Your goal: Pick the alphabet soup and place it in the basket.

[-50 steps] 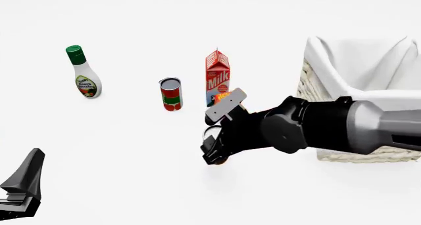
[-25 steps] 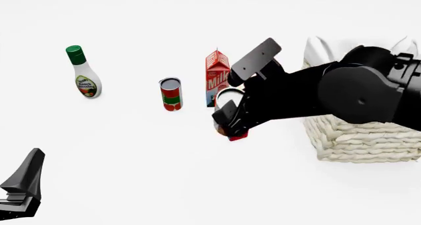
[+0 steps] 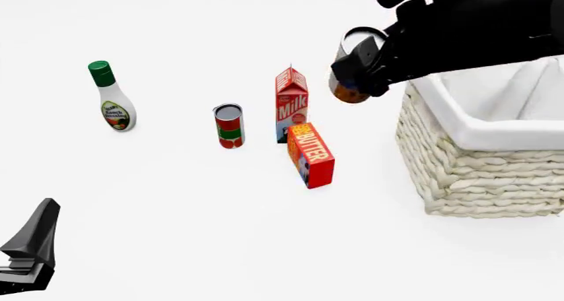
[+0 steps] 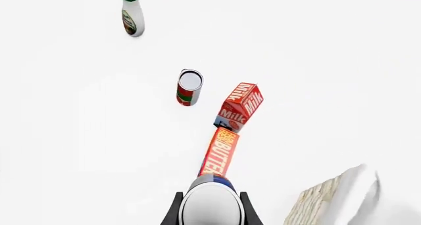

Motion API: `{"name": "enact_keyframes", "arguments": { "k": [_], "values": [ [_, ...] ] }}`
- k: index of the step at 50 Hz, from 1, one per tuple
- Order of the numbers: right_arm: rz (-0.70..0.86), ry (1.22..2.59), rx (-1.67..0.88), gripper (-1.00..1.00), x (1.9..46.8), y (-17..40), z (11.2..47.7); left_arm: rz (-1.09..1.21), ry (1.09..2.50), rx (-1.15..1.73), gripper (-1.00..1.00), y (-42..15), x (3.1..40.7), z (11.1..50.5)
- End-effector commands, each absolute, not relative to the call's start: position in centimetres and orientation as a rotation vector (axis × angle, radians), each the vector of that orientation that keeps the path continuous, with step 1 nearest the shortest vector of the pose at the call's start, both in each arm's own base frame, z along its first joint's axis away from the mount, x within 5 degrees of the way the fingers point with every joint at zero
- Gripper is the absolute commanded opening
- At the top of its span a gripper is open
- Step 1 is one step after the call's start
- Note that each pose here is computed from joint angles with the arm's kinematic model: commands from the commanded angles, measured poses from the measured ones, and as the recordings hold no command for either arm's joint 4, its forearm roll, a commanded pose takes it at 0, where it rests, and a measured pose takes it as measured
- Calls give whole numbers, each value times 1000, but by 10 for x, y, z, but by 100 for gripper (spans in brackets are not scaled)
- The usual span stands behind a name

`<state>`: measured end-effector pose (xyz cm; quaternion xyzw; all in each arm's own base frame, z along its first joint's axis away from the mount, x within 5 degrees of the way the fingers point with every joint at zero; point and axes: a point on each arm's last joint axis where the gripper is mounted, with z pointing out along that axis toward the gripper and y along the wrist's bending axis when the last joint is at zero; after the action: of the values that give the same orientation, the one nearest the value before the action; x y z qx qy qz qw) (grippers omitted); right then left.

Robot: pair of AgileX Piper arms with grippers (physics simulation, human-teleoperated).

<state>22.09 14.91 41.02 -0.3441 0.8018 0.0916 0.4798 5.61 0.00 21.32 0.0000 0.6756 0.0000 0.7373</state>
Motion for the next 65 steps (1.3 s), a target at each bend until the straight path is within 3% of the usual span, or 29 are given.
{"name": "enact_keyframes", "arguments": {
  "k": [1, 24, 37, 52, 65],
  "values": [
    [171, 1908, -745, -100, 224, 125, 447, 0, 1484, 0, 100, 0, 56, 213],
    [40, 1935, -534, -100, 256, 79, 454, 0, 1484, 0, 100, 0, 56, 213],
    [-32, 1976, -435, -100, 282, 55, 439, 0, 1484, 0, 100, 0, 56, 213],
    [-144, 2064, -343, -100, 303, 14, 395, 0, 1484, 0, 100, 0, 56, 213],
    [-181, 2065, -271, -100, 321, -6, 398, 0, 1484, 0, 100, 0, 56, 213]
  ]
}}
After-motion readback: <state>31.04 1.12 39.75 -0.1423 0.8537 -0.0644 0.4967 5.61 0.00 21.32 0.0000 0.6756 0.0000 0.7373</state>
